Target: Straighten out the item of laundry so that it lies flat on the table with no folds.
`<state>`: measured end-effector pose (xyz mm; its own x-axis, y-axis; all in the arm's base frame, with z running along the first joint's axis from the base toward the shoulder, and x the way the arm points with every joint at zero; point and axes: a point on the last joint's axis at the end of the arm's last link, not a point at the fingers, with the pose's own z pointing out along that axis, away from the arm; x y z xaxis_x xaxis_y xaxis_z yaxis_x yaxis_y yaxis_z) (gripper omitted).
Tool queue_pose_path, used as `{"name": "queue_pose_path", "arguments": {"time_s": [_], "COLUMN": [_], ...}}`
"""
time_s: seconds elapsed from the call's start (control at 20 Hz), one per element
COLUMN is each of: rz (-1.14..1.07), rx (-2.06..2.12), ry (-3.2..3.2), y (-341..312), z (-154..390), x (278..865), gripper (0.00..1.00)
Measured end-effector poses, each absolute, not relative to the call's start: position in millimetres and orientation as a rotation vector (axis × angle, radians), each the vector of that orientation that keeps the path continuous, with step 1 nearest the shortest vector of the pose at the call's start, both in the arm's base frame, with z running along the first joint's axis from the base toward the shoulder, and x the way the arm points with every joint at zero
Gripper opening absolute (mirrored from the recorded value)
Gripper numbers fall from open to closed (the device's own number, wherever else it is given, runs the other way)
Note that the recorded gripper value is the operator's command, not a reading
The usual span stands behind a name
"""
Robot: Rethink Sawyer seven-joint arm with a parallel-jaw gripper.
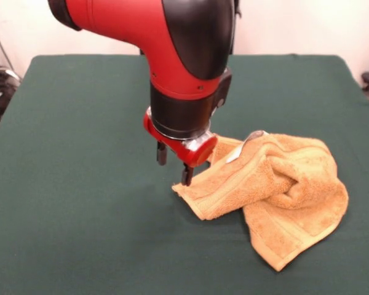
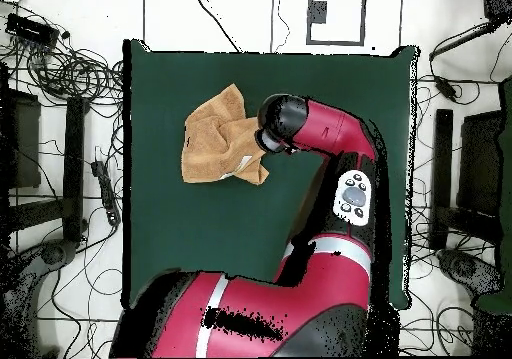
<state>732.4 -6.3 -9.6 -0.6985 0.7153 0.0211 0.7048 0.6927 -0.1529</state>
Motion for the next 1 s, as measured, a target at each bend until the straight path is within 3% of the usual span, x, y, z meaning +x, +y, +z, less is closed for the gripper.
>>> {"name": "queue_pose_path", "arguments": {"time_s": [1.0], "rz": [0.112], "rx": [-1.241], "ry": [-2.838], "y": [44.1], "z": [-44.0], "x": [728.8], "gripper": [1.0]}}
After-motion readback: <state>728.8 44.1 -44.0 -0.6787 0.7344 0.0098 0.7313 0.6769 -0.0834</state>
